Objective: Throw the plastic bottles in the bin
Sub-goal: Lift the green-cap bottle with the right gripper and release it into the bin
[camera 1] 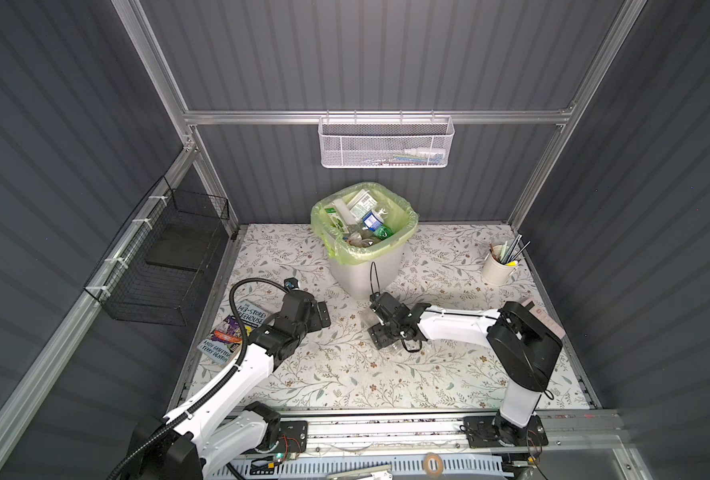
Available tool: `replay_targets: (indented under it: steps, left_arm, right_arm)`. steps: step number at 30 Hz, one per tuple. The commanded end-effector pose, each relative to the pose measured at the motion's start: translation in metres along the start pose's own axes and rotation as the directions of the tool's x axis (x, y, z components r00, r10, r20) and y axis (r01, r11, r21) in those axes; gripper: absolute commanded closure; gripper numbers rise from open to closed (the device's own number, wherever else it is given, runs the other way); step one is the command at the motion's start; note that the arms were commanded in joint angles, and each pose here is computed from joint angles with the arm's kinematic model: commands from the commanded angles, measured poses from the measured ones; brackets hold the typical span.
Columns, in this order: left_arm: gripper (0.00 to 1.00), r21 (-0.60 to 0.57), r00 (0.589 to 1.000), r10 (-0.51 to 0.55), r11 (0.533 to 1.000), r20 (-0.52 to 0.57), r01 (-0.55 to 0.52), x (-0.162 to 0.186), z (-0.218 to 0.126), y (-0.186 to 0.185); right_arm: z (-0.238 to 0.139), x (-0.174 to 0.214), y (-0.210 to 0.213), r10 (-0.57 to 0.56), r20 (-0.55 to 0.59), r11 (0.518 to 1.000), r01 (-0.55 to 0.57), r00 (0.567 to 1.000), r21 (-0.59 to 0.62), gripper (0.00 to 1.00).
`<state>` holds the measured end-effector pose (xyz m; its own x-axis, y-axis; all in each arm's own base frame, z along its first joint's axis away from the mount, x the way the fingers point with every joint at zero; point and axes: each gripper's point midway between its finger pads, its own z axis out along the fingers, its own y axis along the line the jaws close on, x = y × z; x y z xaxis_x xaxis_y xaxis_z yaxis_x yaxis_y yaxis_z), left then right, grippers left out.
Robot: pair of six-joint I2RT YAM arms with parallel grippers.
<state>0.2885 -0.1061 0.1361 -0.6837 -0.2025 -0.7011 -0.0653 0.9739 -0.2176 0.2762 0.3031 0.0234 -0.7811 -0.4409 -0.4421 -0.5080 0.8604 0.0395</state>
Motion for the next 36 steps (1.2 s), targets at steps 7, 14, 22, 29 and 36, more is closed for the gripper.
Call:
replay_targets:
  steps: [7,14,22,29,36]
  left_arm:
    - [0.0,-0.034,1.0,-0.001,0.999,-0.01,0.001,0.008,0.0,0.011]
    - [0.0,-0.043,1.0,0.007,0.999,-0.011,-0.007,0.009,0.003,0.012]
    - [0.0,-0.045,0.999,0.031,0.998,-0.025,-0.032,0.009,0.005,0.01]
    - [0.0,-0.037,0.999,0.036,0.999,-0.027,-0.037,0.009,0.004,0.009]
    - [0.0,-0.021,0.996,0.064,0.998,-0.07,-0.065,0.011,0.01,0.002]
  right_arm:
    - [-0.018,-0.01,-0.003,0.0,0.055,1.0,0.001,0.998,-0.017,0.47]
    - [-0.082,-0.013,-0.029,0.072,0.271,0.997,-0.076,0.96,0.006,0.53]
    - [-0.233,-0.063,-0.083,0.118,0.698,0.985,-0.172,0.706,0.007,0.51]
    - [-0.336,-0.131,-0.094,0.089,0.852,0.993,-0.111,0.517,-0.037,0.49]
    - [-0.314,-0.239,-0.048,0.137,0.733,0.967,0.071,0.666,-0.245,0.44]
